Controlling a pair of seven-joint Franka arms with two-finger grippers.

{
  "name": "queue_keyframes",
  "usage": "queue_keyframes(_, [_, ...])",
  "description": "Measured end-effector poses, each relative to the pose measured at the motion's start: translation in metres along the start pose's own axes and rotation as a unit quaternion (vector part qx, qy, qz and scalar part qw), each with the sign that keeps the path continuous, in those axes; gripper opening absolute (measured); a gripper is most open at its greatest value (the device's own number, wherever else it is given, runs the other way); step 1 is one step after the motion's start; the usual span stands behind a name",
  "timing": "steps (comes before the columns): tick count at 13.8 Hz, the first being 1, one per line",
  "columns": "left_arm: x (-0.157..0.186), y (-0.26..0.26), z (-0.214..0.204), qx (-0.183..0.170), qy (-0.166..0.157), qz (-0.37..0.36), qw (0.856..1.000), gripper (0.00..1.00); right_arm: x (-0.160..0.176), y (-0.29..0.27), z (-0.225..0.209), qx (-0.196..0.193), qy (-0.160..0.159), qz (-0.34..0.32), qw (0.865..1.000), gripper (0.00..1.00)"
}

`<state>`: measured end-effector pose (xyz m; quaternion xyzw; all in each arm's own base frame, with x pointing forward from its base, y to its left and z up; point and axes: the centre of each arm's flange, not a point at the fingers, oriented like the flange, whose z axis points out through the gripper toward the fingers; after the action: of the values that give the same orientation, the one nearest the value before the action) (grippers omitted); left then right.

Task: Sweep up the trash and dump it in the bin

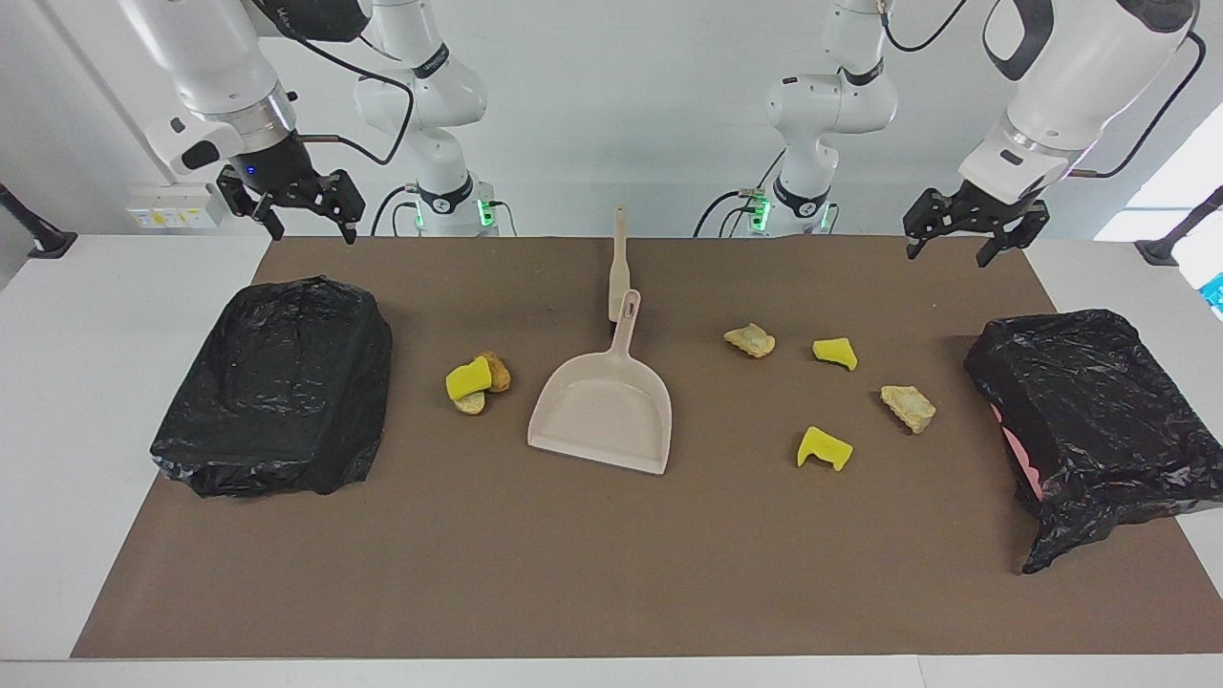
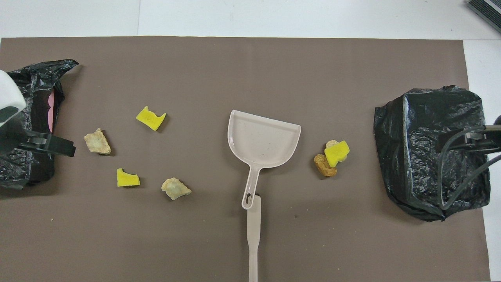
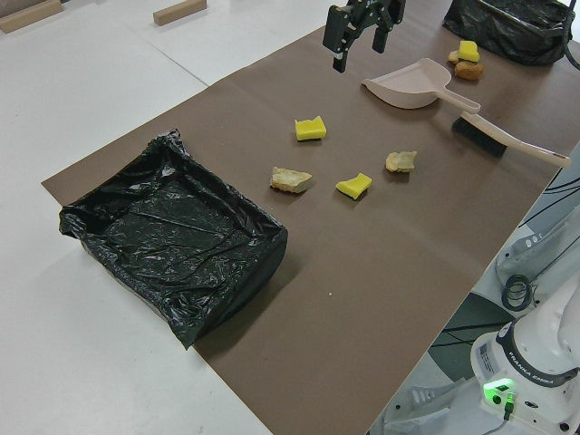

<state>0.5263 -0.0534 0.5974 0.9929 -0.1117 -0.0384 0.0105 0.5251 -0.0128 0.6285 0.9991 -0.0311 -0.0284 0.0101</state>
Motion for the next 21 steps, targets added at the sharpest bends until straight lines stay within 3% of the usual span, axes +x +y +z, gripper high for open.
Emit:
queue_keyframes(4, [0.005, 0.039, 0.041, -0.003, -0.023, 0.035, 0.999, 1.0, 0.0, 0.0, 0.0, 0.0, 0.0, 0.0, 1.0, 1.0])
queue_keyframes(9, [0.006, 0.102, 0.099, -0.005, -0.02, 0.09, 0.996, 1.0, 0.0, 0.0, 0.0, 0.0, 0.0, 0.0, 1.0, 1.0])
queue_keyframes(13, [-0.008, 0.157, 0.137, -0.003, -0.017, 0.123, 0.992, 1.0, 0.0, 0.0, 0.0, 0.0, 0.0, 0.0, 1.0, 1.0])
queue_keyframes(21, [-0.061, 0.284, 0.185, 0.002, -0.008, 0.096, 0.995, 1.0, 0.0, 0.0, 0.0, 0.0, 0.0, 0.0, 1.0, 1.0])
